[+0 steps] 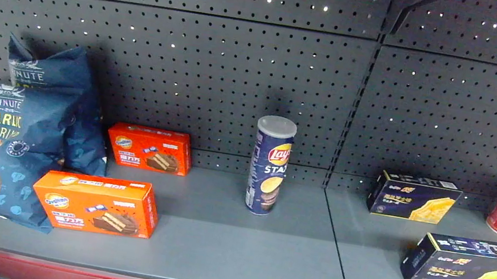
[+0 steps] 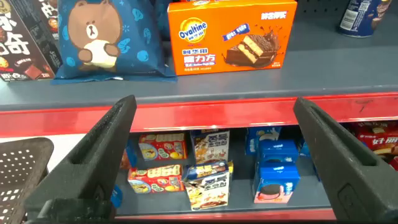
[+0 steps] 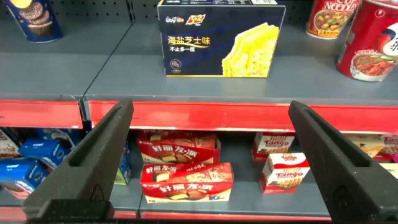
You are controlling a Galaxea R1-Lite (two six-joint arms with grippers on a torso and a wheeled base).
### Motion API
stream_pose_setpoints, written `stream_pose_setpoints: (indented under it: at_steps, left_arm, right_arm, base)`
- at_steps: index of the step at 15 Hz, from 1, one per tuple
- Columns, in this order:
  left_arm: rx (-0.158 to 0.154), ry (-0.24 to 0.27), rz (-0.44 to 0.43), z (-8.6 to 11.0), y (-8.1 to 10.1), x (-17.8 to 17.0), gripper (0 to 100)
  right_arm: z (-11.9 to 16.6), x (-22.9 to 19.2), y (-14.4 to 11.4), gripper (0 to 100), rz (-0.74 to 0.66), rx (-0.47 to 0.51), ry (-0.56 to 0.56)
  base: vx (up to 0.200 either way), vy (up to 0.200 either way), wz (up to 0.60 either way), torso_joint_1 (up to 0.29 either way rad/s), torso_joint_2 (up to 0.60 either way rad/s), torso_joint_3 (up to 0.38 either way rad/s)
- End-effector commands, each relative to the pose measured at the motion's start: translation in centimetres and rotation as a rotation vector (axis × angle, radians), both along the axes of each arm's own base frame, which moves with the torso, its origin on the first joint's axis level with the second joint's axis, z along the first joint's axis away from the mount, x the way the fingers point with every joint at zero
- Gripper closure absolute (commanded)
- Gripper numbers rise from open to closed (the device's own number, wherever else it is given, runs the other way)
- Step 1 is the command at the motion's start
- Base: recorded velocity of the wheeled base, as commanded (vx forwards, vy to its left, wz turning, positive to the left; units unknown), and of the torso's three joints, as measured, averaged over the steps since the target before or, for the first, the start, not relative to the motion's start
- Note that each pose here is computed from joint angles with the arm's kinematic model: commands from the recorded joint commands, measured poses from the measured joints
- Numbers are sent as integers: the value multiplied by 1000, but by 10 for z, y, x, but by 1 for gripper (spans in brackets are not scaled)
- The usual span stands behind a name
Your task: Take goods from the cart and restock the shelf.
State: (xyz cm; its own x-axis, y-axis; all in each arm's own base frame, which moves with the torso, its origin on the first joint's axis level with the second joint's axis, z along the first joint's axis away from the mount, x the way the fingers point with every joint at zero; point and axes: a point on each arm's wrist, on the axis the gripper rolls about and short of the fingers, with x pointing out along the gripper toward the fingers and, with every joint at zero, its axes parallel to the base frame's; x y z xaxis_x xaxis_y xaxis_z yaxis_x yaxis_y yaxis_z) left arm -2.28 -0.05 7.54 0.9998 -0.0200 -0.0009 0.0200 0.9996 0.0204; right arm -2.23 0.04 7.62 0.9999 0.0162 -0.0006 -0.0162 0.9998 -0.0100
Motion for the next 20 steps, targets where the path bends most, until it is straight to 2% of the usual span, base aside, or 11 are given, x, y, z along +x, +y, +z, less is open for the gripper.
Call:
stream_pose_setpoints:
  at_steps: [1, 19, 20]
  left_arm:
    - [1, -1, 0, 0, 0, 0, 0]
    - [4, -1, -1, 0, 0, 0, 0]
    - [6, -1, -3, 0, 0, 0, 0]
  right_arm:
    - [0, 0, 0, 0, 1, -1, 1]
    - [0, 0, 0, 0, -1, 4, 2]
    - [0, 0, 0, 0, -1, 8, 3]
  base:
    - [0, 0, 600, 7, 7, 2]
    - [0, 0, 600, 3, 3, 3]
    - [0, 0, 0, 0, 0, 0]
